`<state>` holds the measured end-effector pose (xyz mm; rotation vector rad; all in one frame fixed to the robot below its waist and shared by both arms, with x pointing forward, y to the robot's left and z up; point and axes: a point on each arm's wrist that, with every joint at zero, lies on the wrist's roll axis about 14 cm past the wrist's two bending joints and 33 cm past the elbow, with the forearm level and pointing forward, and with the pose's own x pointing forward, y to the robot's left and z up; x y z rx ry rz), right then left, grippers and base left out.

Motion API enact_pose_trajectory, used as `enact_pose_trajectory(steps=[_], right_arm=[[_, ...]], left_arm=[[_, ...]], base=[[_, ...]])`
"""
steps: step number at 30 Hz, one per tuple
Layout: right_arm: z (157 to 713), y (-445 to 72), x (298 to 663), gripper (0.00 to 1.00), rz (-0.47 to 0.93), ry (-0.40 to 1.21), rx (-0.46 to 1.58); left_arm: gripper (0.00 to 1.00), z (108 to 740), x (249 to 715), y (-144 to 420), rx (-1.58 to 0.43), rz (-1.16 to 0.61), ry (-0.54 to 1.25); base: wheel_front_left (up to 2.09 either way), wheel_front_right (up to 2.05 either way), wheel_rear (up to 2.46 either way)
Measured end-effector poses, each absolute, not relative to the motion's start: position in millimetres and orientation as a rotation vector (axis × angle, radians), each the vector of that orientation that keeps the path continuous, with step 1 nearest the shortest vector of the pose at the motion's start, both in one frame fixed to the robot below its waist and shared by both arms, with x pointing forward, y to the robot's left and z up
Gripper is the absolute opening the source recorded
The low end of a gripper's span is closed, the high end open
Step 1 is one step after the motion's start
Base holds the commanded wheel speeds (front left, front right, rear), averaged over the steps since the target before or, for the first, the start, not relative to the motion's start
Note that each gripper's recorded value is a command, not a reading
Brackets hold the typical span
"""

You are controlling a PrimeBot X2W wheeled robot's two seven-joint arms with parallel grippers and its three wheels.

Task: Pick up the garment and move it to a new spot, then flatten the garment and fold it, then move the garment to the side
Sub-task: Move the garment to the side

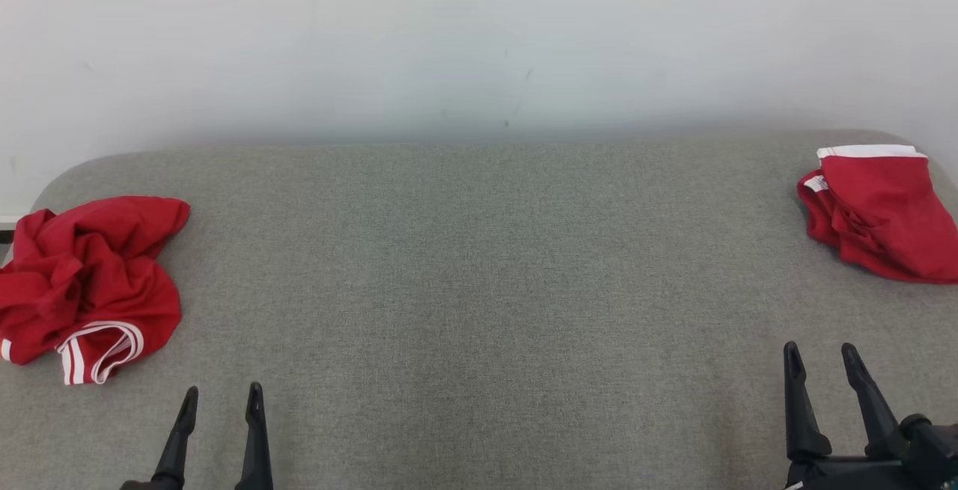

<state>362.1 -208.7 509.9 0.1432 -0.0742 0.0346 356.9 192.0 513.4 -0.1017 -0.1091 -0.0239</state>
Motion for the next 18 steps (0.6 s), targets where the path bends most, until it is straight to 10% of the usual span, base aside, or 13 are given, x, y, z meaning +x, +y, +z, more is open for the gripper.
enact_pose_trajectory(steps=[18], right_arm=[[503,-184,355,1.0,0.083,-0.06,0.16]], left_arm=[[1.0,507,355,185,-0.105,-0.046,-0.088]], base=[[0.0,0.0,0.0]])
